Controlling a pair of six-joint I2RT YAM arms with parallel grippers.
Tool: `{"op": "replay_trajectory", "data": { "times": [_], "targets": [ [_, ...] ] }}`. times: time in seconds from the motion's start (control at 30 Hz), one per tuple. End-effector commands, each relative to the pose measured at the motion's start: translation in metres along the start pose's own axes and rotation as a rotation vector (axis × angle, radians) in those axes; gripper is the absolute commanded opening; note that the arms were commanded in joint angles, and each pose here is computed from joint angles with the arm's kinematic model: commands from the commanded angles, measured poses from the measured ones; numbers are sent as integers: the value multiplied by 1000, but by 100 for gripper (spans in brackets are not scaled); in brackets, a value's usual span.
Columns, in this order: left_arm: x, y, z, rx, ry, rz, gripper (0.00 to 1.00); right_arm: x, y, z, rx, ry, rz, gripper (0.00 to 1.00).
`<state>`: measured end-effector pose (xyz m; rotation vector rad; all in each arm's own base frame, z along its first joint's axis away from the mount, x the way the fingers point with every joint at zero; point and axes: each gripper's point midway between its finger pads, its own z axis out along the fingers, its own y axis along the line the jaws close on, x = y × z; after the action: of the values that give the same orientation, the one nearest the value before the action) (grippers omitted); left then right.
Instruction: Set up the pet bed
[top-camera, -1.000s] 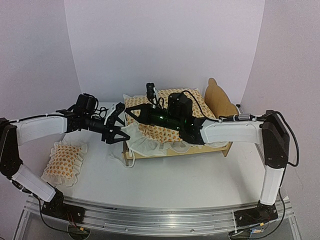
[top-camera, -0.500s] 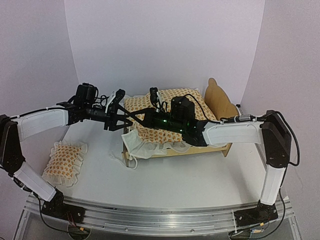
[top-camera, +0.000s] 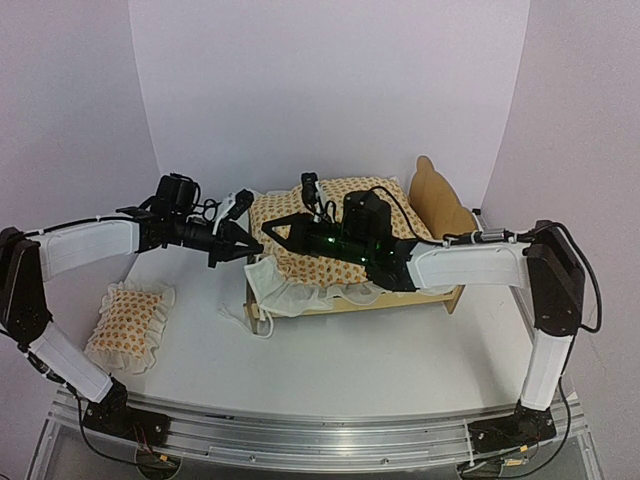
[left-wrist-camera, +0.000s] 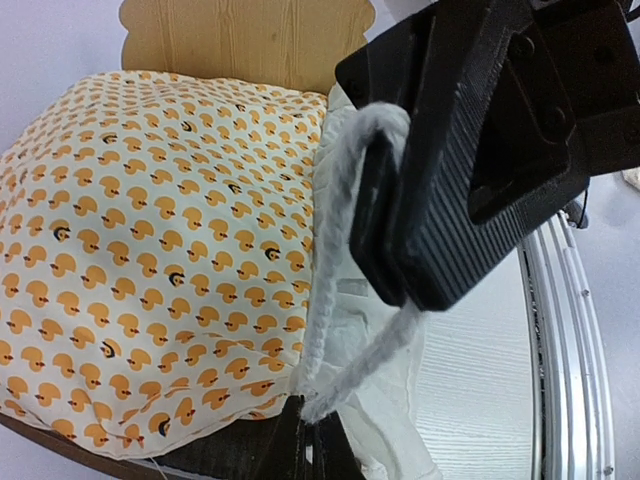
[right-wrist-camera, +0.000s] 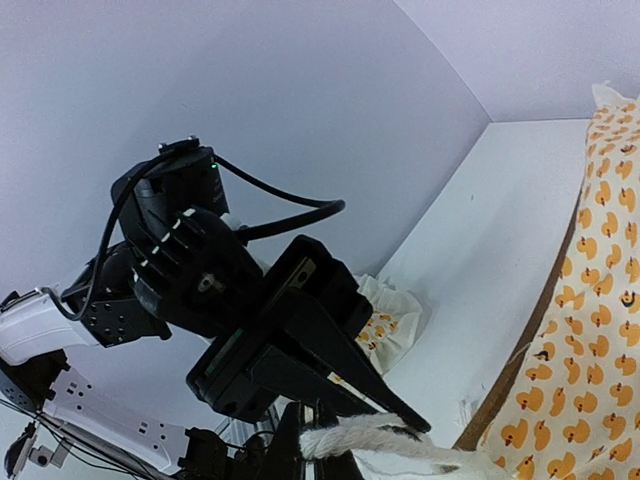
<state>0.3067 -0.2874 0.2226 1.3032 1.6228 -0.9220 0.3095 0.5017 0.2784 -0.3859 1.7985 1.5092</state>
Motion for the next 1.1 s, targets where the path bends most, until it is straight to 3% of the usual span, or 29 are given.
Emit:
{"op": "replay_trajectory", "data": {
  "times": [0.0, 0.03, 0.1, 0.17, 0.33, 0.47, 0.57, 0.73, 1.07],
  "targets": [
    [-18, -8, -14, 5, 10, -142, 0, -15, 10, -10, 51, -8, -51, 24],
    [-30, -7, -17, 0, -6, -203, 0, -6, 5, -9, 85, 31, -64, 35],
    [-55, 0, -24, -30, -36, -260, 0, 11, 9, -14, 112, 78, -116, 47],
    [-73, 6, -30, -63, -58, -293, 0, 22, 19, -21, 112, 92, -168, 53],
    [-87, 15, -34, -94, -65, -367, 0, 44, 43, -26, 66, 132, -239, 54],
    [-100, 15, -34, -70, -92, -409, 0, 72, 41, -5, 33, 202, -217, 49],
    [-96, 21, -33, -98, -87, -393, 0, 97, 15, 12, 76, 256, -164, 41],
    [-91, 24, -31, -116, -83, -374, 0, 123, -41, 22, 248, 278, -125, 41],
    [-68, 19, -22, -87, -52, -321, 0, 84, -91, 1, 521, 128, -130, 47]
  ]
}}
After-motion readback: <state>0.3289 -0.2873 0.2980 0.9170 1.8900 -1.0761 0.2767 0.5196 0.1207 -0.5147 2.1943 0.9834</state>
